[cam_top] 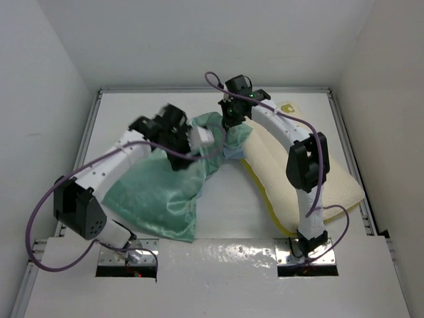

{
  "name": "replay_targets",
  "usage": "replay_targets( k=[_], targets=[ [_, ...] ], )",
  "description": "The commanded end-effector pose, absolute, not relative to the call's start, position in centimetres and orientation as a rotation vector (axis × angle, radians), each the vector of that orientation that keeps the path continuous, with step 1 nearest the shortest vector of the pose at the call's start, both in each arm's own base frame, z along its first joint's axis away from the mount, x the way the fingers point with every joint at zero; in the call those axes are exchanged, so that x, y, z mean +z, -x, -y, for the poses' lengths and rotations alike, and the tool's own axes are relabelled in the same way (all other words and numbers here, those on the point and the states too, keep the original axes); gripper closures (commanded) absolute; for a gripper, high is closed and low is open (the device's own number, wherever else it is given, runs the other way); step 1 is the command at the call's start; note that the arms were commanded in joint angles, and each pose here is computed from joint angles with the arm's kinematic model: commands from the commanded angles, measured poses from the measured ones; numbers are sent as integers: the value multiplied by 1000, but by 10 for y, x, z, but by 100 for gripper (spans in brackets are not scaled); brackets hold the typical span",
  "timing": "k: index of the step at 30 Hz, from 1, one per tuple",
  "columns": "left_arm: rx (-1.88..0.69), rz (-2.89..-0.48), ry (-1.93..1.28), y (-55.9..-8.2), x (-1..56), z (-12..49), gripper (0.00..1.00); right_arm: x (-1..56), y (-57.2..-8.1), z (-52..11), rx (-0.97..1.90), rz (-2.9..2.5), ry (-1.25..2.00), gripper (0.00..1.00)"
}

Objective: Put the pillow into the pillowcase

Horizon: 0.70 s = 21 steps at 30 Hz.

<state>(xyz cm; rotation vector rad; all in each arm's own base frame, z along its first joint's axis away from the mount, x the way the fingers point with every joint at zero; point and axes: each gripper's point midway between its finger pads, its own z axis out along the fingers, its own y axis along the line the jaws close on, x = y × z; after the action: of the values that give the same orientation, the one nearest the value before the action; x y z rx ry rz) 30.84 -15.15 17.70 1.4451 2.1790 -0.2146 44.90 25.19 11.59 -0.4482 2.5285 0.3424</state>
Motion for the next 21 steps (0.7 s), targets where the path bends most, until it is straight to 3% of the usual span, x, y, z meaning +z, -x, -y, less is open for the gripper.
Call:
replay_targets(
  k=[1, 5, 8, 14, 19, 21],
  targets=[
    [-356, -2222, -1684, -242, 132, 168, 30, 164, -472, -261, 370, -2379, 369, 100],
    [-428, -2172, -1867, -185, 110, 185, 11, 153, -464, -258, 375, -2402, 380, 100],
    [-422, -2182, -1953, -169, 89, 177, 5, 148, -455, -254, 372, -2401, 380, 100],
    [-312, -1839, -2256, -161, 65, 177, 4, 133, -445, -243, 321, -2427, 393, 100],
    [-127, -1893, -2275, -170, 4, 154, 4, 123, -437, -229, 246, -2470, 409, 100],
    [-97, -1941, -2224, -174, -8, 154, 11, 115, -430, -226, 245, -2487, 402, 100]
  ],
)
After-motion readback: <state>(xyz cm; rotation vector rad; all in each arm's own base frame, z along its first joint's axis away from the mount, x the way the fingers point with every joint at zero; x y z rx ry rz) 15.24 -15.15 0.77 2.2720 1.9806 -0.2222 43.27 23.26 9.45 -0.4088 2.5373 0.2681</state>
